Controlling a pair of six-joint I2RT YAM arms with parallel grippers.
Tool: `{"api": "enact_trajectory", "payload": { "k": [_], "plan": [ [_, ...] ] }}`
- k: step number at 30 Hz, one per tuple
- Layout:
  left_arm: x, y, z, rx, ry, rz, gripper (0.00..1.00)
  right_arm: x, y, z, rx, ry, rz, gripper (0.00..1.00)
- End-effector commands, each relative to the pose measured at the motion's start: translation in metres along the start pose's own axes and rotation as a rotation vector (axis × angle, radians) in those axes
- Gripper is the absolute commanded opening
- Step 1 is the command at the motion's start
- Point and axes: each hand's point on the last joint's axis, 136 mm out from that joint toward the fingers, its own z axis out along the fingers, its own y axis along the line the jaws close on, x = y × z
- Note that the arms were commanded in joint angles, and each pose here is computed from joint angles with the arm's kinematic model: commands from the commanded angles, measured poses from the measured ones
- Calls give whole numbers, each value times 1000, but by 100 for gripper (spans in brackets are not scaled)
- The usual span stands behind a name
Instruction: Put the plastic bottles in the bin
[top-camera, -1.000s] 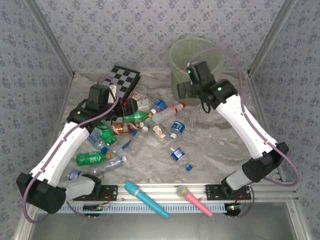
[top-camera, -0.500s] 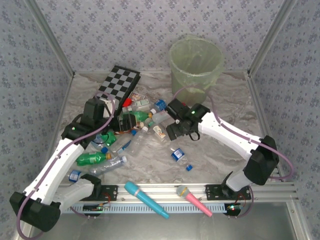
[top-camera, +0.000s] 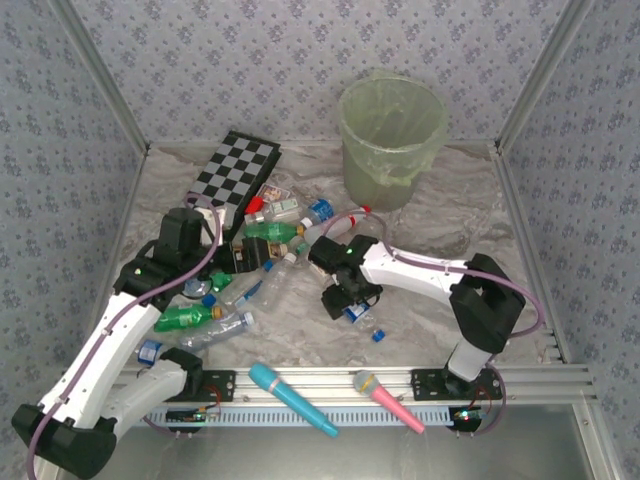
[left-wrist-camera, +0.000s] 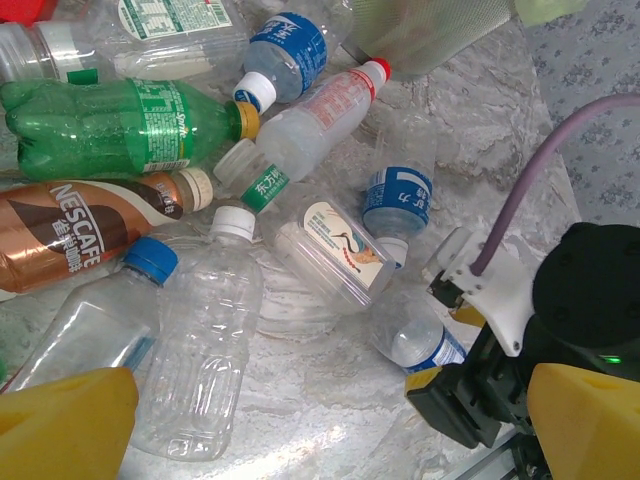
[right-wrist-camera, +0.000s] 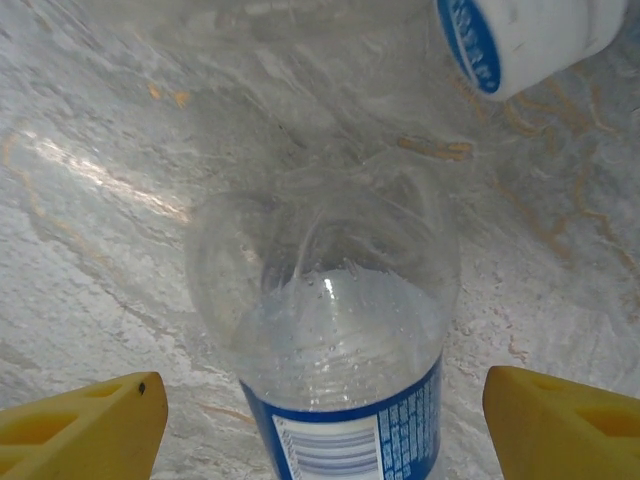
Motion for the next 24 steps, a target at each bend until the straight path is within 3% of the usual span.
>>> {"api": "enact_trajectory", "payload": {
  "k": [1, 12, 18, 24],
  "plan": [
    [2, -5, -8, 10, 4, -3, 100, 10, 1, 18, 11, 57, -22, 83],
    [1, -4, -13, -3, -12, -3, 100, 22, -8, 50, 69, 116, -54, 77],
    [1, -4, -14, -5, -12, -2, 100, 12, -9, 42, 85, 82, -64, 65],
    [-1, -4, -13, -5, -20, -2, 100, 12, -17, 28, 112, 54, -59, 61]
  ]
}}
